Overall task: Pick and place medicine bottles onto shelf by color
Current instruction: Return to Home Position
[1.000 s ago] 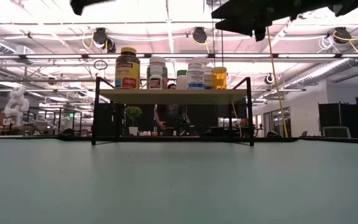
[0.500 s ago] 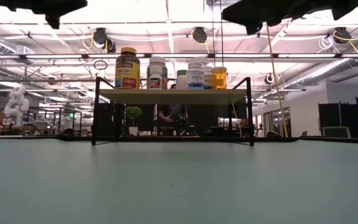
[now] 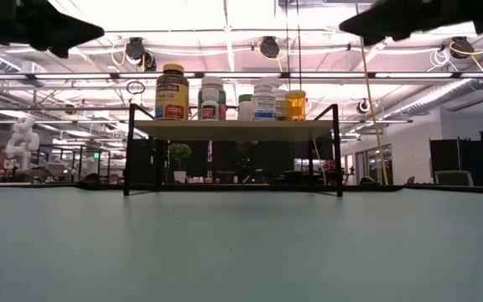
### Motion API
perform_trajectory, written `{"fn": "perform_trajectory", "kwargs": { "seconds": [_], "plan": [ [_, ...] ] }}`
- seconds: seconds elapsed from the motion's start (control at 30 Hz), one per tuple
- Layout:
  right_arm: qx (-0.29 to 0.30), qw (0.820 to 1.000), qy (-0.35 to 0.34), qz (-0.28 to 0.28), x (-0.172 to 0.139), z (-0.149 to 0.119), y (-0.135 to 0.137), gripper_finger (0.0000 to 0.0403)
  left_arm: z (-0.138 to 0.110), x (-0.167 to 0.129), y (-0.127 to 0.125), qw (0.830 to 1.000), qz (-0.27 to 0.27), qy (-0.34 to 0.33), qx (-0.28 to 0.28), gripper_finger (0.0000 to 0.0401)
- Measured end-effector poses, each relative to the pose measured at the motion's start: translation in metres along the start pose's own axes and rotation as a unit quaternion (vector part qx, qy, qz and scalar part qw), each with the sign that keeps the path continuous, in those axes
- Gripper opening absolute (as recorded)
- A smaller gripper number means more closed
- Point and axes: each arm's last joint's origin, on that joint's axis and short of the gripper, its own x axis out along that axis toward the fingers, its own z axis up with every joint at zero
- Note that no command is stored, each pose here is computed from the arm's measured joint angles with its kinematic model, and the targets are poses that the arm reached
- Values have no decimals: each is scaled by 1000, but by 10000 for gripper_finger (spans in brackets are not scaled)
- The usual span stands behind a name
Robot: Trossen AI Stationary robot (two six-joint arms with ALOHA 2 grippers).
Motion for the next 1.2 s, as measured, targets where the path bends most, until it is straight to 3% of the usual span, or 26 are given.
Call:
{"fn": "perform_trajectory", "kwargs": {
  "seconds": [0.23, 0.33, 0.47, 0.67, 0.97, 1.1, 1.2],
  "plan": [
    [63, 995, -71, 11, -14, -32, -4, 1, -13, -1, -2, 998, -11, 63, 8, 5],
    [82, 986, -139, 43, -16, -43, -1, 1, -13, -1, -2, 998, -13, 64, 12, 14],
    [85, 979, -173, 61, -21, -59, 5, 1, -12, -1, -4, 997, -46, 55, 24, 20],
    [130, 977, -156, 66, -25, -77, 11, 1, -12, -1, -5, 996, -60, 51, 33, 4],
    [127, 976, -174, 28, -33, -80, 3, 1, -12, -1, -5, 995, -62, 47, 54, 5],
    [132, 979, -157, 10, -35, -84, -1, 1, -27, 4, -11, 996, -70, 39, 48, 8],
    [131, 980, -145, 35, -35, -87, -1, 1, -39, 7, -15, 996, -71, 41, 42, 13]
  ]
}}
